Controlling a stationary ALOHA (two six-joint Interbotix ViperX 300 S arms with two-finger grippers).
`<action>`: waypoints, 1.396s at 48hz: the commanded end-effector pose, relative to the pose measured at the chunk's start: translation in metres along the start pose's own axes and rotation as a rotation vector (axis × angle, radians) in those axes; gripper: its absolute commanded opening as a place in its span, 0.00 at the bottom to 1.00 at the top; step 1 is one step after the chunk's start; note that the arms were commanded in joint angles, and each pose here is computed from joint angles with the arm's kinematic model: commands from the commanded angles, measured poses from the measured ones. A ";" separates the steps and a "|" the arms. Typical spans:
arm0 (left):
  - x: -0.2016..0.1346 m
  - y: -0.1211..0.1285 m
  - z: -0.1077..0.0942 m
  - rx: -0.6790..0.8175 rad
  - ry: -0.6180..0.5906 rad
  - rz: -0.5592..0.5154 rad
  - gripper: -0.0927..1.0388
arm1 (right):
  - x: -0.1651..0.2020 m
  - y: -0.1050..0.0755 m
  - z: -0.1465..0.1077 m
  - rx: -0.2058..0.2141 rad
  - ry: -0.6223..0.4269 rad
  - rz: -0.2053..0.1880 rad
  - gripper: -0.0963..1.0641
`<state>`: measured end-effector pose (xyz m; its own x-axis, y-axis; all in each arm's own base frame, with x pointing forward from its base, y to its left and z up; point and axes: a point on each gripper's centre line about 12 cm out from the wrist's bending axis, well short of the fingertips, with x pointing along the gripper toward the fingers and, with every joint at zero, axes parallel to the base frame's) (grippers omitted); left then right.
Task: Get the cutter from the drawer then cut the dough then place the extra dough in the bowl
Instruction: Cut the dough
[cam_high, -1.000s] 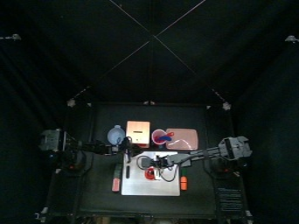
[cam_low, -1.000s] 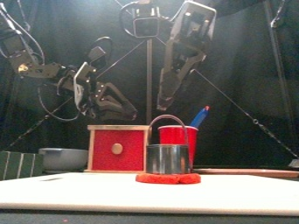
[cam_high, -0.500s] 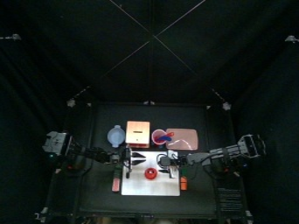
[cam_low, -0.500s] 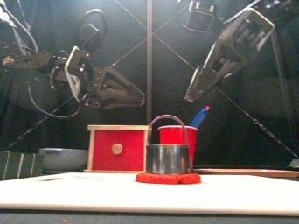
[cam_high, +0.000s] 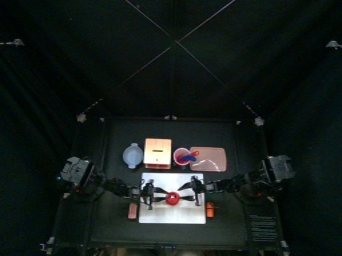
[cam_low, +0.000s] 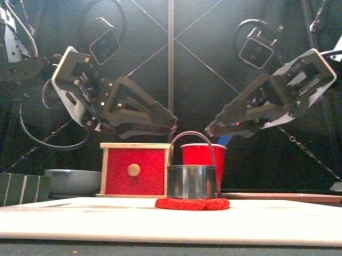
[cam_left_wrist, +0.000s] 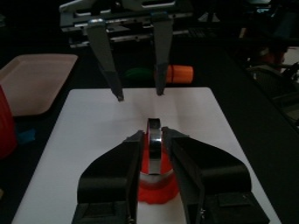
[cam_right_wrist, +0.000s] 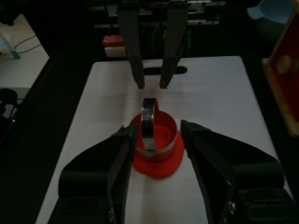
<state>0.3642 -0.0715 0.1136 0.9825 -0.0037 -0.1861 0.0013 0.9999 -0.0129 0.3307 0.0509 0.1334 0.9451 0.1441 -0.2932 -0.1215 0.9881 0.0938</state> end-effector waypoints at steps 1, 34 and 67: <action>0.004 0.001 0.009 -0.019 -0.032 0.019 0.73 | 0.011 0.003 0.007 0.001 -0.059 0.012 0.78; 0.022 -0.002 -0.001 -0.027 -0.009 0.029 0.87 | 0.016 0.008 0.000 0.028 -0.022 0.003 0.78; 0.021 -0.005 -0.009 -0.020 0.044 0.016 0.80 | 0.024 0.006 -0.003 0.036 0.053 -0.015 0.77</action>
<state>0.3794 -0.0751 0.0926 0.9668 0.0149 -0.2552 -0.0222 0.9994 -0.0257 0.3468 0.0599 0.1145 0.9176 0.1282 -0.3764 -0.0865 0.9883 0.1259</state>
